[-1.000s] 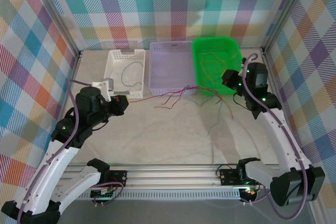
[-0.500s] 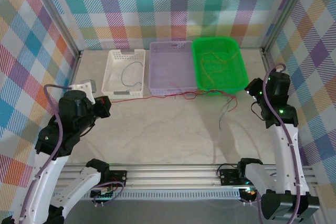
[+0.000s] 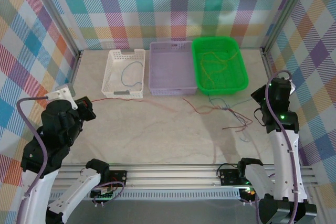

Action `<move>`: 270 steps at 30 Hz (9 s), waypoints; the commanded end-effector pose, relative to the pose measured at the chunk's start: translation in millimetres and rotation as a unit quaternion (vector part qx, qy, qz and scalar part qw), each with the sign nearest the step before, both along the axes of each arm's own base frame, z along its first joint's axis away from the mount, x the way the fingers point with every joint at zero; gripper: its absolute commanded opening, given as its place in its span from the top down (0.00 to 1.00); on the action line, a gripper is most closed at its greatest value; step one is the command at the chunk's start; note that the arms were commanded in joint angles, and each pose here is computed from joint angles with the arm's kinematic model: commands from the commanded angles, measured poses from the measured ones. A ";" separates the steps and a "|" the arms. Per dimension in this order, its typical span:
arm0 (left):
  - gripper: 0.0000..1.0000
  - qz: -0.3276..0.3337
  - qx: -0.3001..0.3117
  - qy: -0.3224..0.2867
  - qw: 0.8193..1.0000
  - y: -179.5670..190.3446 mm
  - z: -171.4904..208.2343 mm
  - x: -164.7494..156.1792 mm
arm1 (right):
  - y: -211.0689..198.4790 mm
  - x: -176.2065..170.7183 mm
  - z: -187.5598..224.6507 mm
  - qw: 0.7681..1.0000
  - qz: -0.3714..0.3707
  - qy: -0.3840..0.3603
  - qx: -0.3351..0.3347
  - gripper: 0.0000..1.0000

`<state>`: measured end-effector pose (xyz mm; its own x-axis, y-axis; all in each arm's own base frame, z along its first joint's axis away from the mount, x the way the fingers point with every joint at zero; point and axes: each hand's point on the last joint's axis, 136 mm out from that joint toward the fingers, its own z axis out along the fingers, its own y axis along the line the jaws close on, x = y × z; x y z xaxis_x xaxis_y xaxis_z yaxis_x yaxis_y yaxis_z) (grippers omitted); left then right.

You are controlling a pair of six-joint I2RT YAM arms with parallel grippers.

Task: Untangle the cables

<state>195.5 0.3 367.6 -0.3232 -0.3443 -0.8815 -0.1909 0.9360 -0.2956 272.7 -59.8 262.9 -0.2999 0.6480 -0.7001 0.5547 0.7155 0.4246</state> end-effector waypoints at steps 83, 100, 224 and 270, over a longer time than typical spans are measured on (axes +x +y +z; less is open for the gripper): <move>1.00 -0.204 0.280 0.055 0.937 -284.4 -109.4 384.0 | 228.6 -37.9 -28.3 0.867 0.492 -0.029 0.072 1.00; 1.00 -0.196 0.342 0.145 0.908 -278.8 -234.9 398.9 | 235.1 -42.4 -38.8 0.864 0.496 -0.018 0.080 1.00; 0.05 -0.340 -0.302 0.139 0.880 -302.4 -212.8 21.0 | 306.8 -48.3 78.2 0.785 0.579 -0.080 0.205 1.00; 1.00 -0.225 -0.256 0.102 0.935 -226.4 -202.0 35.6 | 265.4 -46.4 -64.0 0.838 0.539 0.026 0.075 0.37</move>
